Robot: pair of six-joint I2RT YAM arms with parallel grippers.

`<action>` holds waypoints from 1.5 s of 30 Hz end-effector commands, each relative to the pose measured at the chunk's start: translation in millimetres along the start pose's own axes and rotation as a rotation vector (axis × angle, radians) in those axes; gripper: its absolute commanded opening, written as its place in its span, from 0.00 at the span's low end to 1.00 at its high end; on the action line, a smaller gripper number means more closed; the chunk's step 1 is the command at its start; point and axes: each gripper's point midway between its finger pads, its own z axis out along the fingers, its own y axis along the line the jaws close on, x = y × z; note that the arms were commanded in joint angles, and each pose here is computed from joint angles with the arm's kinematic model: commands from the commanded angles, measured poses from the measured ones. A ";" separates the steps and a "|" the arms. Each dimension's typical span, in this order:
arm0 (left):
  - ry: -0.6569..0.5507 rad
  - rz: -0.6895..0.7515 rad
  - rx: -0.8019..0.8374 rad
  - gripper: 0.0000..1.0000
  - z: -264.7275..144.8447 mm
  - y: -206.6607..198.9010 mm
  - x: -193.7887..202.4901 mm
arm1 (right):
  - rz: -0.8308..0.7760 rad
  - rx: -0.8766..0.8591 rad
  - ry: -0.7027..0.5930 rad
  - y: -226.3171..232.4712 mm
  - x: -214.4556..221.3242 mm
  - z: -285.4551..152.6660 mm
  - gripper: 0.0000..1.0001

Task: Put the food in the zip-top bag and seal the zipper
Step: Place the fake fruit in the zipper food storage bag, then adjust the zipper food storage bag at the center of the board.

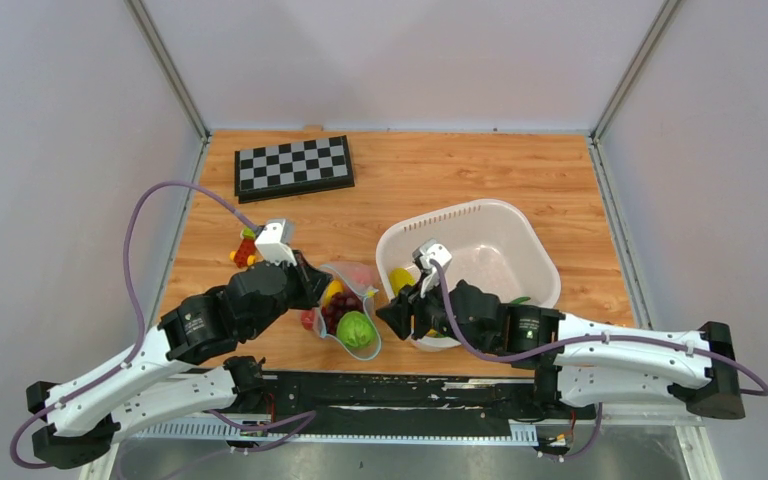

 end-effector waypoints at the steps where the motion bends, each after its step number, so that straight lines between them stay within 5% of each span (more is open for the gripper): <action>1: -0.065 -0.026 0.014 0.01 -4.0 -5.3 -17.9 | 0.125 -0.134 0.183 27.1 46.5 -9.7 0.40; 11: -0.065 -0.035 0.029 0.01 -3.8 -6.0 -15.4 | 0.077 -0.047 0.305 20.8 83.5 11.5 0.35; 14: -0.069 -0.028 0.024 0.01 -5.6 -4.4 -17.0 | 0.069 -0.010 0.294 14.6 84.4 15.7 0.22; 18: -0.071 -0.026 0.022 0.01 -5.8 -3.4 -16.9 | 0.068 -0.031 0.263 19.0 77.7 18.9 0.19; 22: -0.062 -0.019 0.028 0.01 -4.3 -4.6 -14.5 | 0.058 0.004 0.211 15.7 60.0 19.8 0.01; 32: -0.076 0.128 -0.116 0.05 -21.6 21.3 -34.9 | 0.005 -0.017 -0.093 23.5 -48.2 13.0 0.00; 45: 0.054 0.305 -0.222 0.05 -23.9 35.5 -25.7 | 0.060 -0.126 -0.102 32.8 -88.6 30.2 0.00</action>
